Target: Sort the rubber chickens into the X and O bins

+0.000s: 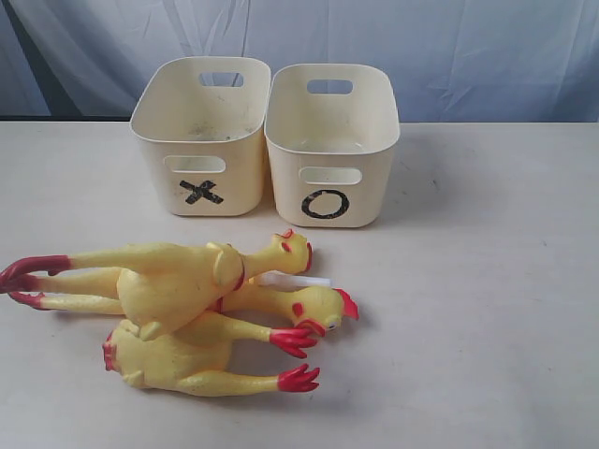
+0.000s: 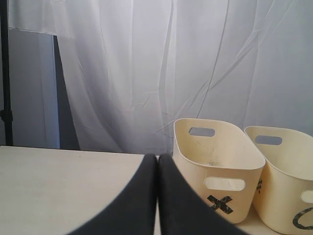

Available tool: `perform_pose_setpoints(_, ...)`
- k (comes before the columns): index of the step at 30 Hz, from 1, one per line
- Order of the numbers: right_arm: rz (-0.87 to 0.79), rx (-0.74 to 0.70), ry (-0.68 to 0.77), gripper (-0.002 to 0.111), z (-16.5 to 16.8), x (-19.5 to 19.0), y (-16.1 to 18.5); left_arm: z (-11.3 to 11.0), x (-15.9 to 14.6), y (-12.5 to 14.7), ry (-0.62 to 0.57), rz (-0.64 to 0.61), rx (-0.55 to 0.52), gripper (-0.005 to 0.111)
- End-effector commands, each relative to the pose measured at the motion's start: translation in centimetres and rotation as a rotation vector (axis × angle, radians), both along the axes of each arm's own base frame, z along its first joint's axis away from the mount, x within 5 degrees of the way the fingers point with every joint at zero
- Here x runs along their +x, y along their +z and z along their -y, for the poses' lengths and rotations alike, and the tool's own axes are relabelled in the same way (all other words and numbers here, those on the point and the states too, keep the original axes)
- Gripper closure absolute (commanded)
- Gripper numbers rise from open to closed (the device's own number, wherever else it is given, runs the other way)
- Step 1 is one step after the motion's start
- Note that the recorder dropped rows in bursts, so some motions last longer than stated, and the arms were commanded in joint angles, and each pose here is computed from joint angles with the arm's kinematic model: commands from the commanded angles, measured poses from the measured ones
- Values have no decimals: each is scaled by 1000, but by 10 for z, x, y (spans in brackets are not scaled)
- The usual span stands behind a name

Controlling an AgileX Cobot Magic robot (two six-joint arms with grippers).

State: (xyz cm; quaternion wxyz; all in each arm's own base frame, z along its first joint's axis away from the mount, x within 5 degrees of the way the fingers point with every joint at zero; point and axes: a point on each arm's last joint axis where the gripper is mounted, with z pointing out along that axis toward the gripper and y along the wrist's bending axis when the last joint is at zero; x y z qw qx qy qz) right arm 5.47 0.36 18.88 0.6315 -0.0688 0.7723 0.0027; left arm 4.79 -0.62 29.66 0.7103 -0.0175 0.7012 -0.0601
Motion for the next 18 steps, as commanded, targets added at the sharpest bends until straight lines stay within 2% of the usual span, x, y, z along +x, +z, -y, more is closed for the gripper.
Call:
perform_pose_setpoints(1, 13, -2, 5, 109, 0, 0, -1, 0, 0, 3, -1, 9, -3, 106)
perform_pose_setpoints(5, 41, 28, 12, 109, -1, 0, 2, 0, 0, 3, -1, 9, -5, 106)
perform_pose_setpoints(12, 278, 324, 29, 109, -4, 1, 27, 0, 0, 3, -1, 9, -5, 106)
perform_pose_setpoints(18, 333, 338, 28, 109, -3, 0, 32, 0, 0, 3, -1, 9, -5, 106)
